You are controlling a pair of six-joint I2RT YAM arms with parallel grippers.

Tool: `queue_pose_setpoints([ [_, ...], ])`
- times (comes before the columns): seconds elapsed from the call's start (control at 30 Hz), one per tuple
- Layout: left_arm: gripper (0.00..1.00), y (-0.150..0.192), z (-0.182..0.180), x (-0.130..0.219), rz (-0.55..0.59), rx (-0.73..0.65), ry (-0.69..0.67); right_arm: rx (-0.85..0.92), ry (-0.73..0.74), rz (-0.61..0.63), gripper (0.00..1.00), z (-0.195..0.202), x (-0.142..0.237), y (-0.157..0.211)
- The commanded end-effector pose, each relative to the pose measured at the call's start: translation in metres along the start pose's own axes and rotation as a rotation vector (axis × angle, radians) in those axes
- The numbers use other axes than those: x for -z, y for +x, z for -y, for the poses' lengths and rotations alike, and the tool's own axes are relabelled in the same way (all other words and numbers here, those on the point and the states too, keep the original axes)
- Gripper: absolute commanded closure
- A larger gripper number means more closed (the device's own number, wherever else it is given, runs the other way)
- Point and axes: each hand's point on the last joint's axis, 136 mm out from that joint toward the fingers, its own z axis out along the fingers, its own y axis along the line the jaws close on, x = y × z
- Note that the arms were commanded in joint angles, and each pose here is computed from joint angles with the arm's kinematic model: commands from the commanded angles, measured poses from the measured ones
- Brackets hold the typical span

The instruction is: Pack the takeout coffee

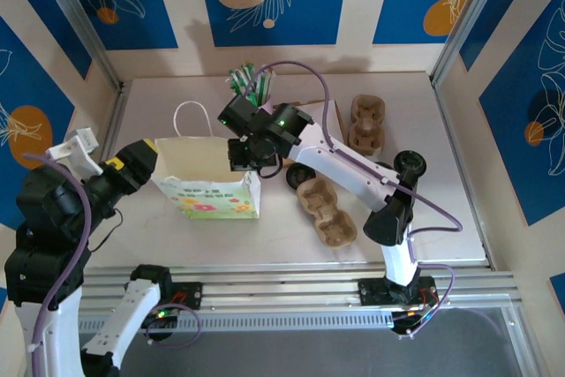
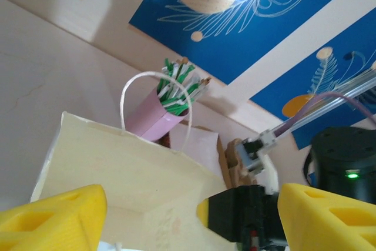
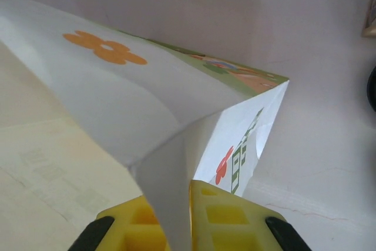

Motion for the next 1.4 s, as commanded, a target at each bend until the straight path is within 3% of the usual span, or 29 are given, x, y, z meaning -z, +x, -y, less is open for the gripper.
queue_pose_setpoints([
  [0.0, 0.22, 0.021, -0.013, -0.002, -0.094, -0.042, -0.046, 0.07, 0.034, 0.03, 0.9, 0.01, 0.025, 0.002],
  [0.2, 0.22, 0.073, -0.055, -0.034, -0.326, -0.057, -0.176, 0.098, 0.033, -0.018, 0.88, 0.031, 0.027, 0.01],
  [0.47, 0.21, 0.082, -0.08, -0.048, -0.396, -0.146, -0.285, 0.126, 0.022, -0.042, 0.8, 0.045, 0.031, 0.017],
  [0.57, 0.21, 0.085, -0.088, -0.057, -0.425, -0.166, -0.315, 0.154, -0.024, -0.044, 0.67, 0.04, 0.039, 0.017],
  [0.7, 0.21, 0.075, -0.087, -0.063, -0.397, -0.196, -0.322, 0.182, -0.064, 0.029, 0.41, 0.036, 0.068, 0.008],
  [0.8, 0.2, 0.071, -0.082, -0.072, -0.407, -0.199, -0.305, 0.173, -0.057, 0.083, 0.33, 0.042, 0.092, 0.002],
  [0.93, 0.2, 0.067, -0.076, -0.085, -0.415, -0.192, -0.282, 0.067, 0.049, 0.117, 0.31, 0.072, 0.108, 0.004],
  [1.1, 0.2, 0.061, -0.073, -0.096, -0.429, -0.221, -0.283, -0.154, 0.165, 0.111, 0.29, 0.119, 0.096, 0.024],
  [1.37, 0.25, 0.065, -0.075, -0.115, -0.482, -0.238, -0.272, -0.436, 0.149, 0.004, 0.29, 0.165, 0.05, 0.068],
])
